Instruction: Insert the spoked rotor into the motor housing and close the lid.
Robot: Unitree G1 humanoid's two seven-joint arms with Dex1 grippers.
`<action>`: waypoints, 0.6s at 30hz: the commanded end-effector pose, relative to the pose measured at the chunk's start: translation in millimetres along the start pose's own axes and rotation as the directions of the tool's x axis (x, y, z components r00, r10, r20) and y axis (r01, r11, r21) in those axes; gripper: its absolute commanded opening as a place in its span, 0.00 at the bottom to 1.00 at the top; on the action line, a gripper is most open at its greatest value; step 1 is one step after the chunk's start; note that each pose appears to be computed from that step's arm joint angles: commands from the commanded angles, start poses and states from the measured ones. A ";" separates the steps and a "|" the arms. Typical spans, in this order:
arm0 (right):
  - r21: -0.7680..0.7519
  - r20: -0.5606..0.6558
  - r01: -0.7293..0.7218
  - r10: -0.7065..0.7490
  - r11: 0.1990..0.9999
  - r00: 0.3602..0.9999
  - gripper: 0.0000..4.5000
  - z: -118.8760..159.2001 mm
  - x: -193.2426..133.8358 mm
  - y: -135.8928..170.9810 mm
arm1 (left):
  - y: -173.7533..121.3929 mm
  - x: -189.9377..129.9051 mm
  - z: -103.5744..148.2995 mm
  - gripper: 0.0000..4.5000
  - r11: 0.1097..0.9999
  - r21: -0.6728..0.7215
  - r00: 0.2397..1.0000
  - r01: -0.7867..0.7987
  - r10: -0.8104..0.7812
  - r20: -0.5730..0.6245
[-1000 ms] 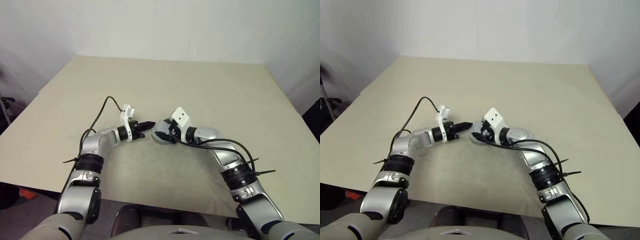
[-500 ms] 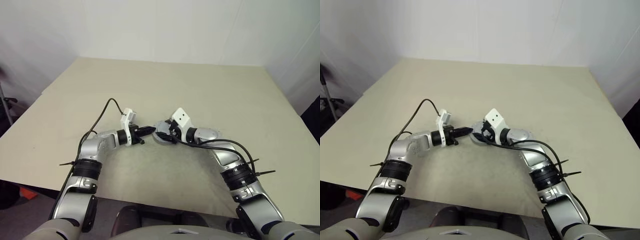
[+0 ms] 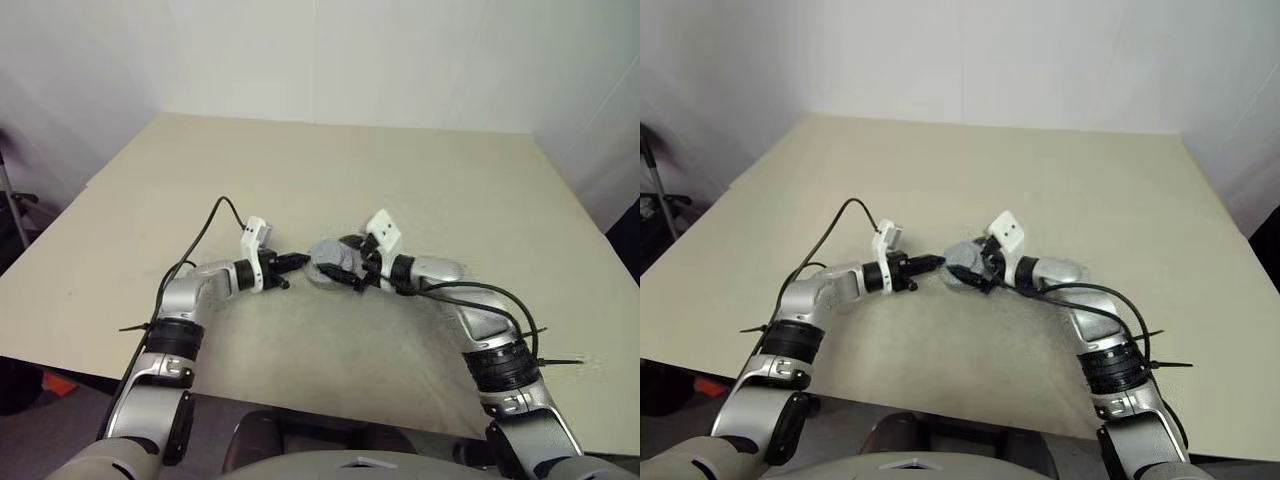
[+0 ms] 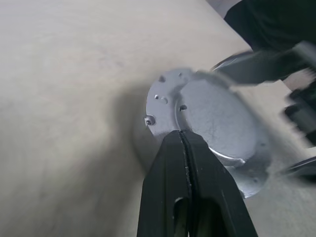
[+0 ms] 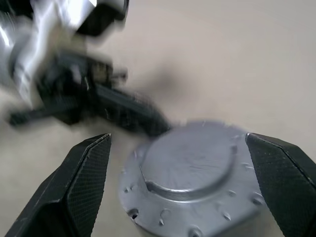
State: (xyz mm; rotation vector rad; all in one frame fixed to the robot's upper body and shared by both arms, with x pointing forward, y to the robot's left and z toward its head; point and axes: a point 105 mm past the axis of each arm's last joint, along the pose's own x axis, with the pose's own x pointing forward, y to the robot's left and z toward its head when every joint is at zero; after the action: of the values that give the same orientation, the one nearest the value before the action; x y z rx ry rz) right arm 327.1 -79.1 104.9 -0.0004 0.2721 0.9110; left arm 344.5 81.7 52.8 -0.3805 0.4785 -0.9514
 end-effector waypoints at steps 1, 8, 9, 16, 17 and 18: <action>0.162 0.036 0.122 -0.130 0.979 0.991 0.99 6.1 -15.5 -27.4 | 3.5 0.9 -21.7 0.00 0.999 -0.029 0.998 -0.027 0.025 -0.066; 0.394 -0.048 0.195 -0.191 0.898 0.980 0.99 -18.2 -30.6 -36.7 | 3.1 -1.0 -21.9 0.00 0.999 -0.033 0.998 -0.025 0.023 -0.054; 0.421 -0.069 0.201 -0.189 0.884 0.979 0.99 -22.5 -31.1 -35.5 | 2.9 -1.2 -21.3 0.00 0.999 -0.032 0.998 -0.023 0.022 -0.051; 0.615 -0.088 0.167 -0.143 0.771 0.986 0.99 -28.1 -26.0 -24.5 | 4.2 -1.6 -17.3 0.00 0.999 -0.023 0.999 -0.027 0.026 -0.037; 0.638 -0.078 0.156 -0.138 0.754 0.987 0.99 -25.6 -23.5 -23.4 | 4.5 -1.7 -17.0 0.00 0.999 -0.022 0.999 -0.028 0.027 -0.036; 0.659 -0.067 0.144 -0.134 0.739 0.989 0.99 -23.3 -21.3 -22.3 | 4.7 -1.8 -16.8 0.00 0.999 -0.021 0.999 -0.028 0.027 -0.035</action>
State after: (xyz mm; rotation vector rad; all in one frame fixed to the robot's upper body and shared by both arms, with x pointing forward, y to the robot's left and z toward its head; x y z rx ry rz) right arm 321.9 -116.9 67.7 0.5934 0.6397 0.5923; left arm 343.0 83.2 53.1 -0.3786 0.4566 -0.9467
